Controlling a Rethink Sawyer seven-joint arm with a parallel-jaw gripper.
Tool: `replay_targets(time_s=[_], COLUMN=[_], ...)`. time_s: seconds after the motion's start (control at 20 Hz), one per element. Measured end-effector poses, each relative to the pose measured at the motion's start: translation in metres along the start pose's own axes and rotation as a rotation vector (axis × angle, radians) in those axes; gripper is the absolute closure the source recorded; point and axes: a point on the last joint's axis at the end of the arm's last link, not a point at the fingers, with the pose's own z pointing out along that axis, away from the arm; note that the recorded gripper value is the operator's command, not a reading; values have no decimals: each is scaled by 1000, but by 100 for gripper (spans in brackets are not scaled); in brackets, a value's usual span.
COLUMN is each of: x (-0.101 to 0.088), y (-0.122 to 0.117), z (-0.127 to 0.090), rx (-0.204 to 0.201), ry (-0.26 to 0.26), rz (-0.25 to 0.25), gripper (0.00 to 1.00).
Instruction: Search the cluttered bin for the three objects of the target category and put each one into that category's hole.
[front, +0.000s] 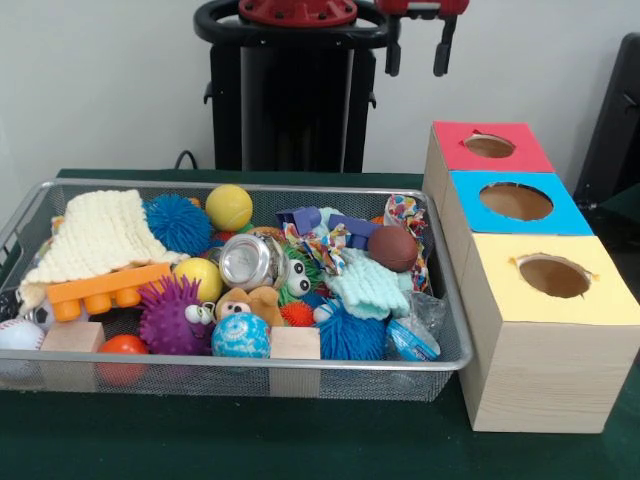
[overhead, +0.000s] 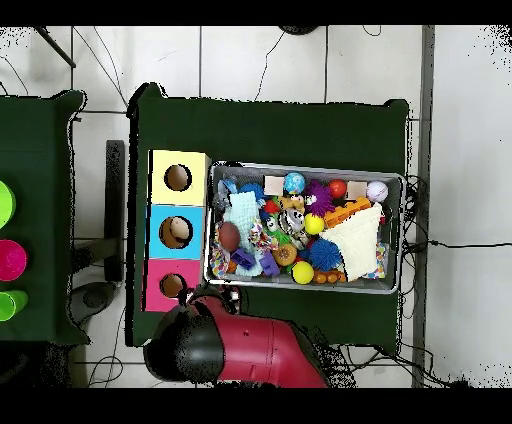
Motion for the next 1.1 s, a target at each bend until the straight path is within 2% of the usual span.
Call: replay_targets(time_s=[0.3, 0.5, 0.85, 1.1], x=[12, 18, 7, 2], y=[5, 1, -12, -17], z=[-13, -27, -55, -67], rx=[-10, -11, -5, -3], ry=[-23, -46, -115, -128], rz=[8, 36, 80, 91], gripper=[0, 0, 0, 0])
